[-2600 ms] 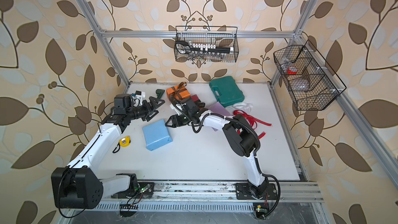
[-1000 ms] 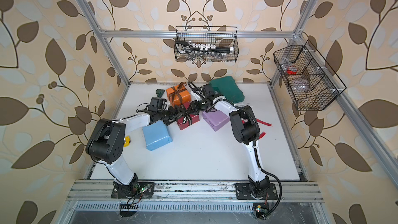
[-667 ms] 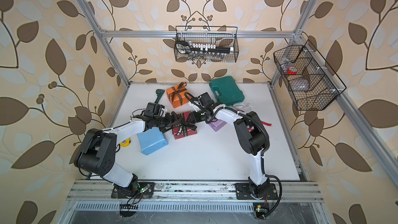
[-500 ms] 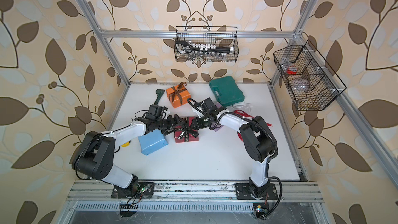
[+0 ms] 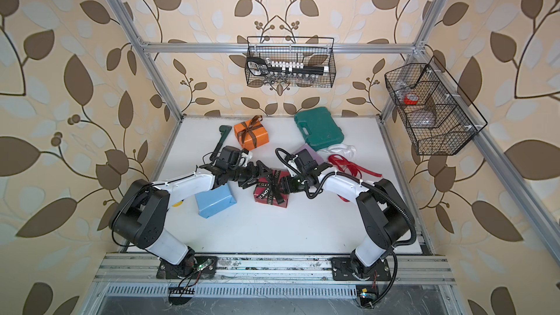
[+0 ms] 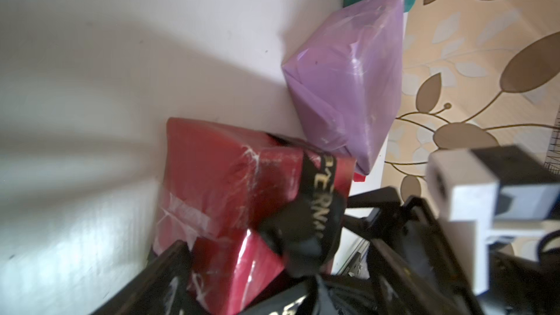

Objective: Untie the ribbon bows on the gift boxes
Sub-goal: Move the gift box to the center of the board.

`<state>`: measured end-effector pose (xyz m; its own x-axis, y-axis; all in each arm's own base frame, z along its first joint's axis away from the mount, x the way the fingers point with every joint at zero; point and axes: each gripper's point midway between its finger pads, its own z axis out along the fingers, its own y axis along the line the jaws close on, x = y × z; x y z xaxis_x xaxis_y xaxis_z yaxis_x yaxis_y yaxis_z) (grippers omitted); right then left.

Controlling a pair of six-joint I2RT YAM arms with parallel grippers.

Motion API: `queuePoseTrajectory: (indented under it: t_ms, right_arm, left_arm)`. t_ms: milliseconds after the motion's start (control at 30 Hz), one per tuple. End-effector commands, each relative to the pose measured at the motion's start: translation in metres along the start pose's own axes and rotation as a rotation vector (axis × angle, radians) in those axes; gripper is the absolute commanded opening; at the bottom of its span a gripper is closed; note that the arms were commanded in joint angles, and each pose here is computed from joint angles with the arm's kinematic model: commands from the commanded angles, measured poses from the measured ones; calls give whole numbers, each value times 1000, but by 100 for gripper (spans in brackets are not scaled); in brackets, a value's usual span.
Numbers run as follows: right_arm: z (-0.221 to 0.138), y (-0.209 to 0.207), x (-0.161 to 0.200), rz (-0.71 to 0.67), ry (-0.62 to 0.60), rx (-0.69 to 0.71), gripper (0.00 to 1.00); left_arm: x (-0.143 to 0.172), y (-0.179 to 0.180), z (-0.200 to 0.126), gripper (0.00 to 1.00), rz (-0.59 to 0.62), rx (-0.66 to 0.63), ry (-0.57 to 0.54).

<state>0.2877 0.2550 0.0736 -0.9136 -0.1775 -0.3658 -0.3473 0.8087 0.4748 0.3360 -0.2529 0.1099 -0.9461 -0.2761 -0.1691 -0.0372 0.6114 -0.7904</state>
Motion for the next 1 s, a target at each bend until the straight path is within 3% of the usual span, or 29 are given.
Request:
queuePoseTrajectory:
  t_ms: [0,133,233,267,300,333,500,600,633,700,733,800,967]
  right_arm:
    - [-8,10,14,67,-16,-48,67]
    - [-14,18,29,88,-9,-73,69]
    - [-22,0,31,74,-26,34,76]
    - [-27,-9,30,75,-36,81,81]
    - [-33,-16,27,76,-51,107,95]
    - [-39,-20,23,78,-66,123,99]
    - [-72,-32,-8,82,-188,178,99]
    - [-85,-14,-30,38,-255,117,99]
    - [-86,-4,-36,19,-268,71,93]
    - [-86,11,-48,10,-272,7,66]
    - [-85,17,-52,7,-269,-20,58]
    - [-79,27,-60,17,-259,-64,52]
    - [-60,46,-74,34,-243,-140,52]
  left_arm:
    - [-17,-43,4,93,91,128,-10]
    - [-27,-49,15,93,103,141,2]
    - [-32,-48,18,92,132,118,13]
    - [-32,-46,18,93,145,100,18]
    - [-33,-44,16,93,160,79,24]
    - [-33,-42,13,93,177,58,26]
    - [-34,-28,-24,93,254,-77,-15]
    - [-29,-26,-49,94,307,-132,-52]
    - [-26,-26,-54,94,317,-139,-57]
    - [-16,-27,-65,92,333,-141,-51]
    - [-12,-28,-70,91,339,-138,-48]
    - [1,-26,-76,83,338,-134,-19]
    - [30,-10,-80,69,301,-145,64]
